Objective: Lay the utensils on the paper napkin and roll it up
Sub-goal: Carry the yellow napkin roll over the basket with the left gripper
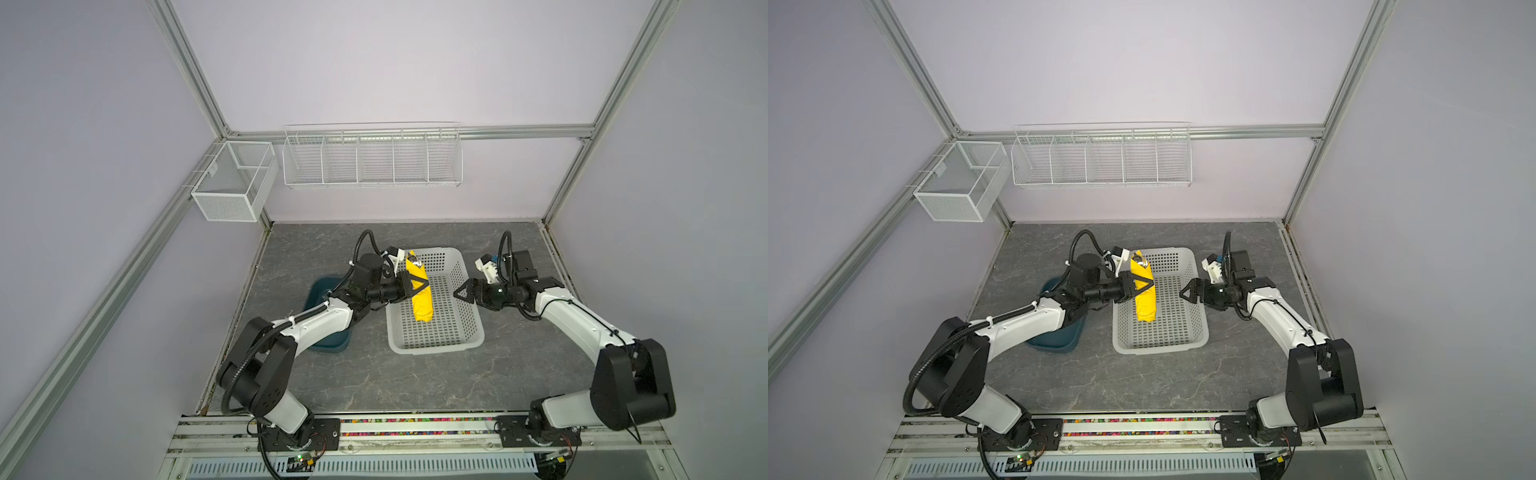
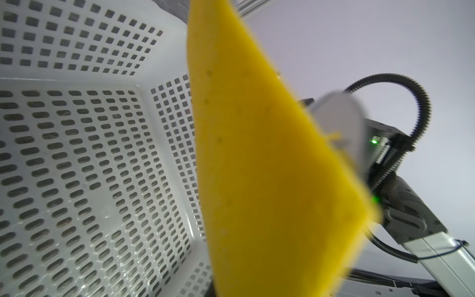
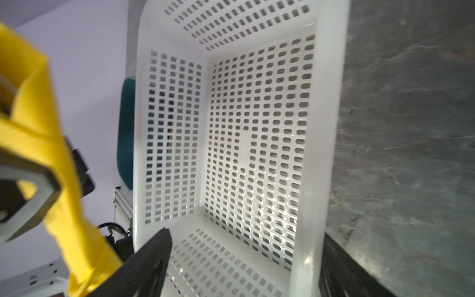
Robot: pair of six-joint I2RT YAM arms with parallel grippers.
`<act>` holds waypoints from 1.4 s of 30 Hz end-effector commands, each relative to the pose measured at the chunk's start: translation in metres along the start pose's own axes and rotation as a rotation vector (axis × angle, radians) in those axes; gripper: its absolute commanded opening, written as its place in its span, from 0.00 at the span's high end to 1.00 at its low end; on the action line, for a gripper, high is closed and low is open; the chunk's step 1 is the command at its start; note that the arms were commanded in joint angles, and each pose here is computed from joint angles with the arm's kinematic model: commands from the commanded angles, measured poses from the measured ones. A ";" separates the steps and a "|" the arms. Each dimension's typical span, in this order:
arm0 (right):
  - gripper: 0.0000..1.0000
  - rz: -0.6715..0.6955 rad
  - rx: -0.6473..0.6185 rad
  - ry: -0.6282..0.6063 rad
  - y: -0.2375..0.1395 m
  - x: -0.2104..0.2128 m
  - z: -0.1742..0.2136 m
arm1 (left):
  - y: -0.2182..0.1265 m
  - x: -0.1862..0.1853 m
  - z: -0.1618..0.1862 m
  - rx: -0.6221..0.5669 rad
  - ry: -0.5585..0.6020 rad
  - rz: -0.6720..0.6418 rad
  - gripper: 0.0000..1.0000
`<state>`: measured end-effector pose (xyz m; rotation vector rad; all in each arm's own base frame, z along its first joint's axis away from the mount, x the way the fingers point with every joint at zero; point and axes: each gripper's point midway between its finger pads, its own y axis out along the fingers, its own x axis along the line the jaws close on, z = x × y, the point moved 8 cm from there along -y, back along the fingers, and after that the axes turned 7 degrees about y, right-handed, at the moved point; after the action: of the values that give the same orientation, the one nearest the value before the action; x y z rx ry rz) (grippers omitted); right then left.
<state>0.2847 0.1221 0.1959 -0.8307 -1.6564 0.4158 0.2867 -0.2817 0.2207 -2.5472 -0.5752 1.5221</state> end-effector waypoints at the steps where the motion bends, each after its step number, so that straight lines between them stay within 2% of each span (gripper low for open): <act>1: 0.13 -0.112 0.006 -0.056 -0.006 0.014 0.007 | 0.014 -0.006 -0.009 0.007 0.008 0.035 1.00; 3: 0.12 -0.059 -0.027 -0.044 -0.010 0.009 0.009 | 0.023 0.001 -0.008 0.025 -0.007 0.032 1.00; 6: 0.11 0.103 -0.083 -0.011 -0.018 -0.006 0.008 | 0.040 0.009 -0.006 0.065 -0.023 0.031 1.00; 12: 0.09 0.159 -0.132 -0.009 -0.029 -0.009 0.013 | 0.073 0.025 0.004 0.142 -0.055 -0.004 1.00; 14: 0.09 0.186 -0.129 0.020 -0.031 -0.022 0.018 | 0.081 0.034 0.009 0.167 -0.063 -0.036 1.00; 27: 0.09 0.192 -0.123 0.019 -0.034 -0.023 0.025 | 0.114 0.067 0.019 0.228 -0.093 -0.141 1.00; 42: 0.06 0.199 -0.114 0.022 -0.036 -0.024 0.030 | 0.129 0.082 0.026 0.251 -0.110 -0.148 1.00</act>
<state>0.2553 0.0879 0.1975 -1.0799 -1.5932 0.4321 0.3263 -0.3626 0.0939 -2.1408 -0.5542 1.6083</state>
